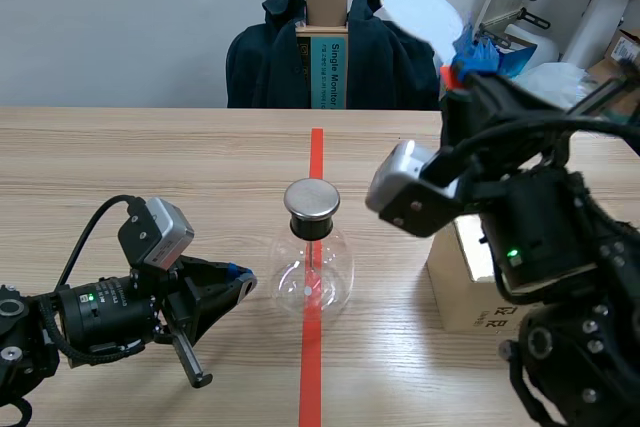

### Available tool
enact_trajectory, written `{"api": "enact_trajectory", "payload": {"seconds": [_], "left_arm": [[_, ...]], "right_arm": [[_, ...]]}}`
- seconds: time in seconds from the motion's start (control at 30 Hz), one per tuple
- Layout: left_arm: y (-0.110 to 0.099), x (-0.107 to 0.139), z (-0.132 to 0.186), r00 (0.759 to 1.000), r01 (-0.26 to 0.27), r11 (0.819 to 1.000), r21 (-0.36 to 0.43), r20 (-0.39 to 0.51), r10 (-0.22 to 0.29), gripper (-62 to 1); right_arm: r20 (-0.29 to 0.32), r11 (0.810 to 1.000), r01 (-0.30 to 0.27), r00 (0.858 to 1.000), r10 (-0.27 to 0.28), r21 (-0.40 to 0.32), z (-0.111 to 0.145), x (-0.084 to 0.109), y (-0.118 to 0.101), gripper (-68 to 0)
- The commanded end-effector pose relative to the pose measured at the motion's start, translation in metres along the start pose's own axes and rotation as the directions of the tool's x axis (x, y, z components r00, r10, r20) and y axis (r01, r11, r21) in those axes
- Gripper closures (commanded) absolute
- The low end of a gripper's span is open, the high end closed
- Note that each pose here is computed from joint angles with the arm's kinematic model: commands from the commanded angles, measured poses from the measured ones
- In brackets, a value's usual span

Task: Do the electroscope experiment.
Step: 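Bring the plate to the electroscope and point at the metal foil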

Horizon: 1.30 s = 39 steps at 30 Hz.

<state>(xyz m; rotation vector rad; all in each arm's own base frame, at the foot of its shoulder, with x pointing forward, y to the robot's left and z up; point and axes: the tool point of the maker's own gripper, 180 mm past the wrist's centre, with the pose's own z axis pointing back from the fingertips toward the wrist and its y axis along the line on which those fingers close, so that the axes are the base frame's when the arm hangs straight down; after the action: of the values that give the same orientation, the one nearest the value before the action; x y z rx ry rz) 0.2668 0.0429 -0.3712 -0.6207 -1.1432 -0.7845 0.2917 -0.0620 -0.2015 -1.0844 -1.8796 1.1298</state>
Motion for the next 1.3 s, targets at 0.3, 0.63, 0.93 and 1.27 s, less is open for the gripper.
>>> {"api": "enact_trajectory", "payload": {"seconds": [0.3,0.63,0.93,1.27], "left_arm": [[0.000,0.014,-0.003,0.999,0.007,1.000,-0.003,0.048,-0.007,-3.0],[0.000,0.014,-0.003,0.999,0.007,1.000,-0.003,0.048,-0.007,-3.0],[0.000,0.014,-0.003,0.999,0.007,1.000,-0.003,0.048,-0.007,-3.0],[0.000,0.014,-0.003,0.999,0.007,1.000,-0.003,0.048,-0.007,-3.0]], "right_arm": [[0.067,0.996,-0.002,0.998,-0.004,0.095,0.023,0.023,0.048,-0.7],[0.005,0.985,-0.009,1.000,0.008,0.172,0.037,0.011,0.071,-0.7],[-0.030,0.985,-0.008,0.999,0.014,0.174,0.038,0.005,0.072,-0.7],[0.028,0.984,-0.016,1.000,0.012,0.177,0.038,0.015,0.072,-0.7]]}}
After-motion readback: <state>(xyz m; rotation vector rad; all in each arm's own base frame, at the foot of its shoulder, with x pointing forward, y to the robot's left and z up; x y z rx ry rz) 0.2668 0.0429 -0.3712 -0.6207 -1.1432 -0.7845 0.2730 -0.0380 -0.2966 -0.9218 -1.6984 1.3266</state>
